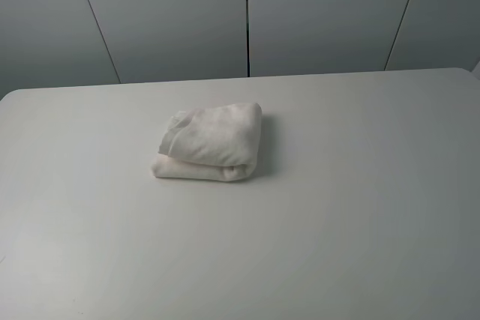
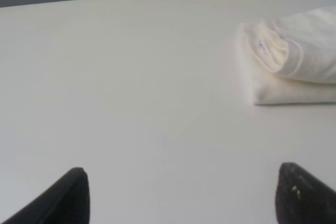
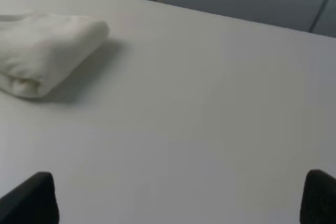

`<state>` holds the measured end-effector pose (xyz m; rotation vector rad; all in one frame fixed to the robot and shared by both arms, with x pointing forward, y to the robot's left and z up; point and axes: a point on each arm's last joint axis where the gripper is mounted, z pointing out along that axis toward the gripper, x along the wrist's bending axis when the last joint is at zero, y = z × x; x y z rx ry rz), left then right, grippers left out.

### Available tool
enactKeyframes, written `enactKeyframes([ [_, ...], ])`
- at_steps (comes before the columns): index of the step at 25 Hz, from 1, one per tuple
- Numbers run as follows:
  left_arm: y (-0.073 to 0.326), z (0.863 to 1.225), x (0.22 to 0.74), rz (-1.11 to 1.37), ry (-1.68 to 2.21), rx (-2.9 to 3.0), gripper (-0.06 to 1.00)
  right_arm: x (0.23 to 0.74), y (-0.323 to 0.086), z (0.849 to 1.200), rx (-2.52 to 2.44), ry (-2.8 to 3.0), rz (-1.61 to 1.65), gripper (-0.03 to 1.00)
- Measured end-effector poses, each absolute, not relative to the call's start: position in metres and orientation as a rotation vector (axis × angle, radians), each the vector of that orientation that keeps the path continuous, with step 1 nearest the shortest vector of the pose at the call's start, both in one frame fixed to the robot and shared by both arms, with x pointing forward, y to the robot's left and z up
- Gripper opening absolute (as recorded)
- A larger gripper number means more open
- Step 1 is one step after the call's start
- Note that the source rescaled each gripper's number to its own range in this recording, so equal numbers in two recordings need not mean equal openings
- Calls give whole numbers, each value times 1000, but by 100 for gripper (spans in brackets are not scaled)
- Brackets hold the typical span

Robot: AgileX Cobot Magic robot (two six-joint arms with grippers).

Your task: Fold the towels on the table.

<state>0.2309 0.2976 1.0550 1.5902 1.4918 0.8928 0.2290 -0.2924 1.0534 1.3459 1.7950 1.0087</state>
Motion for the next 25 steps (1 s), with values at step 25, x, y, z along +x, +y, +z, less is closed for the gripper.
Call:
enactKeyframes([
  [25, 298, 1055, 231, 897, 1500, 1585, 96, 230, -292, 1053, 1426, 1708, 966, 100],
])
